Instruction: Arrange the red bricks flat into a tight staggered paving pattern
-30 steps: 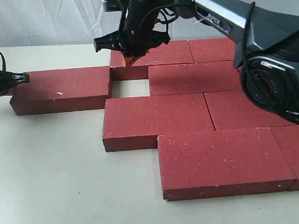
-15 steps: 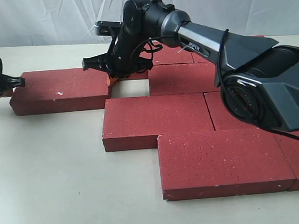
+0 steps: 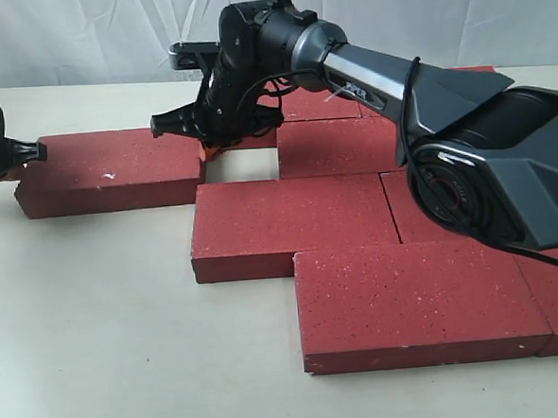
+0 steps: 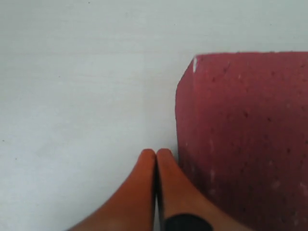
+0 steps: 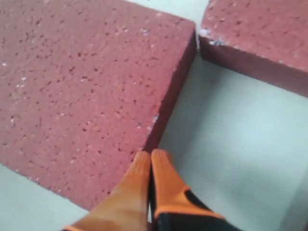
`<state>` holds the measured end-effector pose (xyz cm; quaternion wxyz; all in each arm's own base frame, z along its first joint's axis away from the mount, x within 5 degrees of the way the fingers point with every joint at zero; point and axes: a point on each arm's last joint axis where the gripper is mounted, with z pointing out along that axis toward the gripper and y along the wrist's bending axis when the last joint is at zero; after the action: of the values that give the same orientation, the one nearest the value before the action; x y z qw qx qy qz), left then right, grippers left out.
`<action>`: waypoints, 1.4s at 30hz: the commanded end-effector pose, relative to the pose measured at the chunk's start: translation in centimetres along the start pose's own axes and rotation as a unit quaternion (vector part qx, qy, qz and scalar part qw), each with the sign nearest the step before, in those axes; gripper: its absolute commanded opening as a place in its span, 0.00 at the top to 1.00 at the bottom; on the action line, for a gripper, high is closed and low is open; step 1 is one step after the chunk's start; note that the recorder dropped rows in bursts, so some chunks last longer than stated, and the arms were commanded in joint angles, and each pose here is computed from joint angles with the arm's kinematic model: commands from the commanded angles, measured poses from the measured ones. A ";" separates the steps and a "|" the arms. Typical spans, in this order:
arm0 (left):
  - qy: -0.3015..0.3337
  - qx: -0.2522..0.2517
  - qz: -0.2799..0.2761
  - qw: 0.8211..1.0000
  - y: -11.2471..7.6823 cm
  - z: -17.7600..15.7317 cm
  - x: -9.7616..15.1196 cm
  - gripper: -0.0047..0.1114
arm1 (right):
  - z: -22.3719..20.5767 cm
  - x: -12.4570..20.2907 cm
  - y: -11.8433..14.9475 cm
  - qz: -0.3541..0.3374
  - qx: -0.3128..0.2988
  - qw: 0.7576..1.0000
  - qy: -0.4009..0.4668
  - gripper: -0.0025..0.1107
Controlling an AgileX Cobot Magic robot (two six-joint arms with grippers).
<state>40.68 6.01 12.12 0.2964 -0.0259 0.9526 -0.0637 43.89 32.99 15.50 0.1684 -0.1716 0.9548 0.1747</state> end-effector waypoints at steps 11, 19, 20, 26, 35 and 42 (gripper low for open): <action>0.013 0.000 -0.015 1.000 0.4 1.2 0.7 0.96 | 2.0 0.8 -0.2 0.016 -0.013 1.000 0.021 0.98; 0.013 0.000 -0.015 1.000 0.4 1.2 0.7 0.96 | 0.7 0.5 0.5 0.006 -0.034 0.999 0.015 0.98; 0.014 0.001 -0.015 1.000 0.3 1.2 0.7 0.96 | 0.6 0.4 0.5 0.006 -0.034 0.999 0.016 0.98; 0.019 0.006 -0.016 1.000 0.2 1.2 0.8 0.96 | 0.6 0.8 0.1 -0.009 -0.007 0.999 0.034 0.98; 0.025 0.015 -0.021 0.999 0.0 1.5 1.0 0.96 | 0.6 0.8 -0.6 -0.017 0.026 0.999 0.035 0.98; 0.027 0.015 -0.022 0.999 0.0 1.6 1.1 0.96 | 0.7 0.4 0.0 -0.004 -0.002 1.000 0.013 0.98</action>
<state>40.53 5.89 10.15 0.2687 -0.0382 0.9590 -0.0814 43.66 32.97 13.89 0.1469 -0.1839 0.9592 0.1565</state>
